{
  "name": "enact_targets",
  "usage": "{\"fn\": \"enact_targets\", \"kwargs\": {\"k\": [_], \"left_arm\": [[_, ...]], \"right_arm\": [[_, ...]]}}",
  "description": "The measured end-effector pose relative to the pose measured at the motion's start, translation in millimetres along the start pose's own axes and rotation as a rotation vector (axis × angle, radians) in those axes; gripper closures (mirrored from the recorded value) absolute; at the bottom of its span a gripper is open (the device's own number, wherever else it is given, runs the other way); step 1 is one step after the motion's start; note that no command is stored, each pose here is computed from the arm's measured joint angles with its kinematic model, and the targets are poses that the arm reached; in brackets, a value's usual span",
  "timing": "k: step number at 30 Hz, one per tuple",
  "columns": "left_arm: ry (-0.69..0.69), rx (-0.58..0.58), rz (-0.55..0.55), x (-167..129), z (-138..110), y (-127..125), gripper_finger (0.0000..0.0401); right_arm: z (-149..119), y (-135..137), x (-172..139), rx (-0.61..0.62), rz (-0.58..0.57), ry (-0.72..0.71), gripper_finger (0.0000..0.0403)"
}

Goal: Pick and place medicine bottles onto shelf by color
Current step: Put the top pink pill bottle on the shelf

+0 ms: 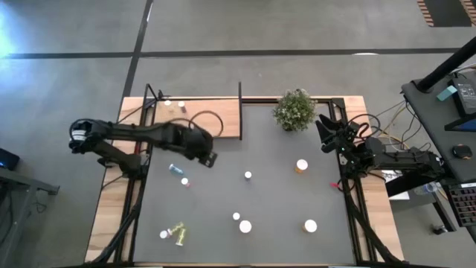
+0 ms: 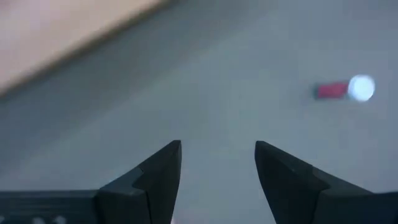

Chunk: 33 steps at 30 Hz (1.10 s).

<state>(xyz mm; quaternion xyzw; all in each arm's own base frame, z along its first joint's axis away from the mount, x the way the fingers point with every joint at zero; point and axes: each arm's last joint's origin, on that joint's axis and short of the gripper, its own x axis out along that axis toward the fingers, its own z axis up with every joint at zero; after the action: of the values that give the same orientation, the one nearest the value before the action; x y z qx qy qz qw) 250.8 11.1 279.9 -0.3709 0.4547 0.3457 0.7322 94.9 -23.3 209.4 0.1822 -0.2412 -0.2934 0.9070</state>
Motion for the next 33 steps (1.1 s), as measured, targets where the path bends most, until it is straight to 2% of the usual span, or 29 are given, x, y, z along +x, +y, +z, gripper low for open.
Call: {"fn": "enact_targets", "kwargs": {"k": [9,14,19,28,33], "left_arm": [[0.135,-0.182,0.159,5.9,-52.0,-13.8,0.0213],[0.156,-0.251,0.237,6.2,-72.4,-16.3,0.0213],[0.174,-0.293,0.285,13.6,-80.2,-14.5,0.0213],[0.211,-0.355,0.27,41.1,-91.5,-5.3,0.0213],[0.211,-0.354,0.28,45.1,-93.4,-2.0,0.0213]], "right_arm": [[0.0,0.0,0.0,0.0,0.0,0.0,0.0142],[0.0,0.0,0.0,0.0,0.0,0.0,0.0142],[0.0,0.0,0.0,0.0,0.0,0.0,0.0142],[0.0,0.0,0.0,0.0,0.0,0.0,0.0142],[0.0,0.0,0.0,0.001,0.0,0.0,0.0142]]}}
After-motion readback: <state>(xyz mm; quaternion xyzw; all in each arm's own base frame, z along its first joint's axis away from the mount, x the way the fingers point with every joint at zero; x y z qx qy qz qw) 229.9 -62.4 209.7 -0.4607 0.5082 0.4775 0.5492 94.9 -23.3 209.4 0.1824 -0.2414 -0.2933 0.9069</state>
